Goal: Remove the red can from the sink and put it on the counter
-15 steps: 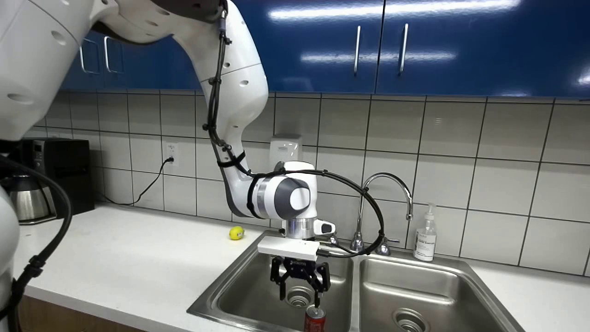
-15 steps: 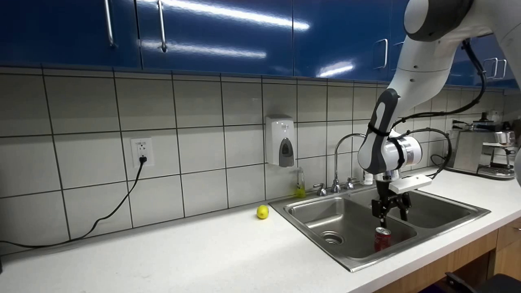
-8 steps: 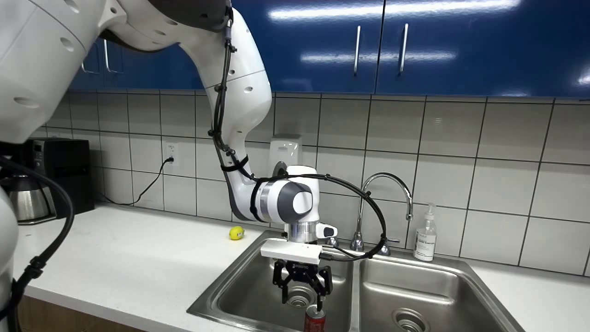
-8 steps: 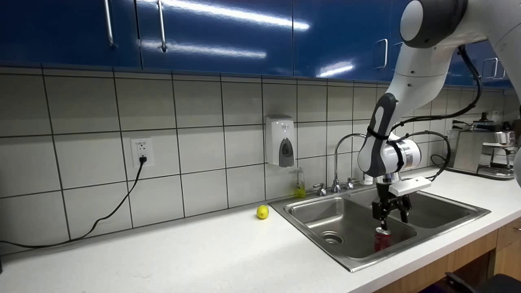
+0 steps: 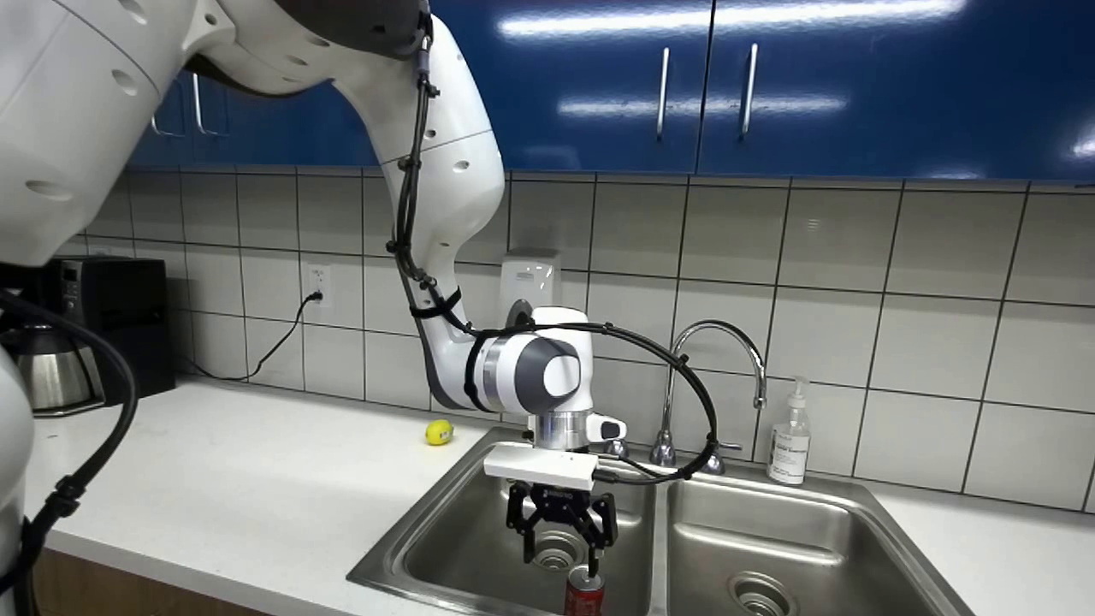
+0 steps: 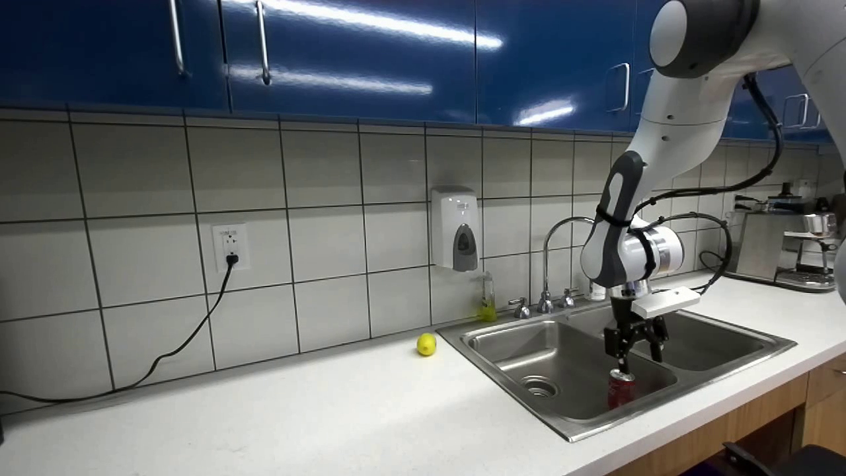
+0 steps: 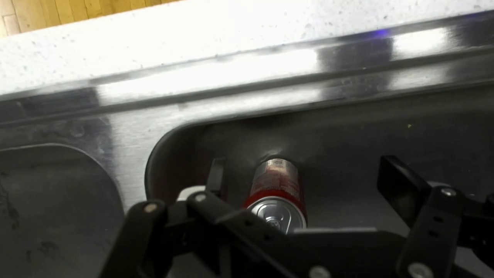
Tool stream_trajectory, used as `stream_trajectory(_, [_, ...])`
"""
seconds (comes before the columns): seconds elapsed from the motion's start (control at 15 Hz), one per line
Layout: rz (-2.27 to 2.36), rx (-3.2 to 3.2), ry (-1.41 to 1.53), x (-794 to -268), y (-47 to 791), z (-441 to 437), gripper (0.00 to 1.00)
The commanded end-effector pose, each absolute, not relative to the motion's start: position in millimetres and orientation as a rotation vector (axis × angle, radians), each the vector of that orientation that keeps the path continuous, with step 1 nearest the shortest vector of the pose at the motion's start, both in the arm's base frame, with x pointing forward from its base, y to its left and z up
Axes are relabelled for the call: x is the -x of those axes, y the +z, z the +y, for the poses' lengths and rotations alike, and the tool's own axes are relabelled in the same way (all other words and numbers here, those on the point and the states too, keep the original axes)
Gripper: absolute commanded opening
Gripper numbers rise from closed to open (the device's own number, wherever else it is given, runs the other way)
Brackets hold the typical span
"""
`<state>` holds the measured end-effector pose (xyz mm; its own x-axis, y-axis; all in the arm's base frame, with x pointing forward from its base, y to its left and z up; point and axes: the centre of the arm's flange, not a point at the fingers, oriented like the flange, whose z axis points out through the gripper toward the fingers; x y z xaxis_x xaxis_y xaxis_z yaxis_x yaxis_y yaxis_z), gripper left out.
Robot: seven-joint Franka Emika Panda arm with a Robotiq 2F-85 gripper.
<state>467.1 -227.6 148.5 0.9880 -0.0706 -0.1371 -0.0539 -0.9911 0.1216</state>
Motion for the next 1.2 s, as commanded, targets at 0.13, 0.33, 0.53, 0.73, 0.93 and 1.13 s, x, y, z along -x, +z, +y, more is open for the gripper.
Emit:
stream_trajectory(0.13, [-0.104,-3.022,-0.21,-467,145,-238,1.0])
stream_trajectory(0.33, [-0.13,-3.034,-0.206,-467,140,-245,1.0])
stream_trajectory(0.53, [-0.125,-3.057,-0.204,-470,133,-245,1.0])
stream_trajectory(0.73, [-0.112,-3.078,-0.196,-478,126,-239,1.0])
stream_trajectory(0.93, [-0.113,-3.087,-0.183,-488,118,-236,1.0])
stream_trajectory(1.13, [-0.119,-3.084,-0.167,-497,112,-236,1.0])
